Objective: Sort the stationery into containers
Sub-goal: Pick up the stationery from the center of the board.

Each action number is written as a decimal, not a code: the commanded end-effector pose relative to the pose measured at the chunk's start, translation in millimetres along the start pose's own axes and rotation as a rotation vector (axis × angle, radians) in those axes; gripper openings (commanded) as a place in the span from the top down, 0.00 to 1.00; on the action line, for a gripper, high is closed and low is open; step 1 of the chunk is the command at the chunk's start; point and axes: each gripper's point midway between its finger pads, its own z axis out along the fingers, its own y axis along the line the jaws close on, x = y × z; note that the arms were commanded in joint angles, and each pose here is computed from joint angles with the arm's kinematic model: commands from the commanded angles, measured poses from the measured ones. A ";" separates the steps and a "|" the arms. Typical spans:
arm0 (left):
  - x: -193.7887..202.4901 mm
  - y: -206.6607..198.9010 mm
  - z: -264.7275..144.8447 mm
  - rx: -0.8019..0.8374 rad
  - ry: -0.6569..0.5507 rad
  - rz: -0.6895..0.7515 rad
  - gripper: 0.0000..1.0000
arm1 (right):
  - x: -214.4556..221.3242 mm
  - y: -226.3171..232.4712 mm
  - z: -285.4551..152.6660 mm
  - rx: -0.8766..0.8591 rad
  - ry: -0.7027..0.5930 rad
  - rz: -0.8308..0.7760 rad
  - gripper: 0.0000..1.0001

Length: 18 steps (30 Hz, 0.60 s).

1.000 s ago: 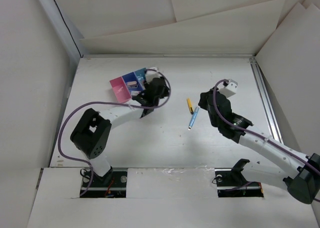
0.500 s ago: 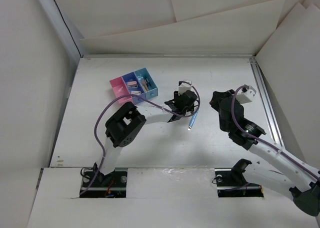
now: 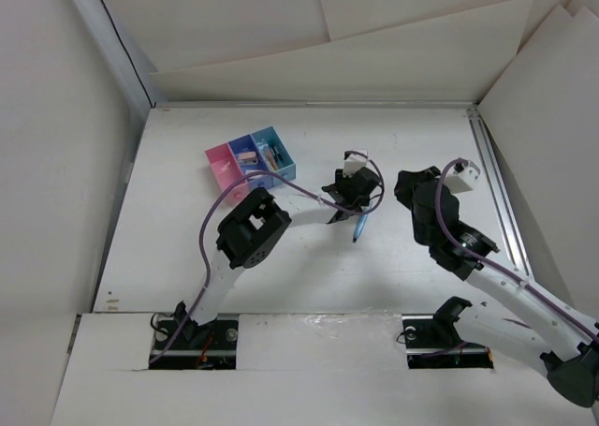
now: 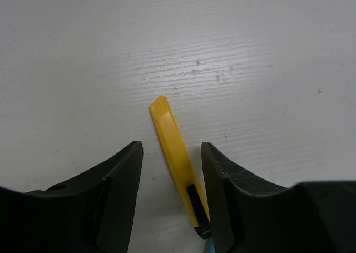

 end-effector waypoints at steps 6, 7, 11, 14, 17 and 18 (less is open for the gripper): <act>9.4 -2.5 -3.0 -0.041 0.016 0.034 0.72 | -4.2 8.4 -2.3 -0.043 -0.002 0.024 0.80; 15.3 0.3 -1.1 -0.050 0.028 0.044 0.77 | -4.2 8.4 -2.3 -0.043 -0.002 0.024 0.80; 16.0 9.0 -8.9 -0.060 0.027 0.058 0.87 | -4.7 13.7 -1.9 -0.071 0.007 0.021 0.78; 10.9 18.7 -20.0 -0.075 0.008 0.054 0.94 | -2.1 13.0 -0.4 -0.066 0.011 0.015 0.78; -1.0 20.5 -33.6 -0.057 -0.016 0.044 0.97 | -0.9 14.0 -0.8 -0.072 0.018 0.014 0.77; -12.4 20.7 -45.3 -0.046 -0.033 0.031 0.99 | -0.9 14.0 -0.8 -0.072 0.018 0.014 0.77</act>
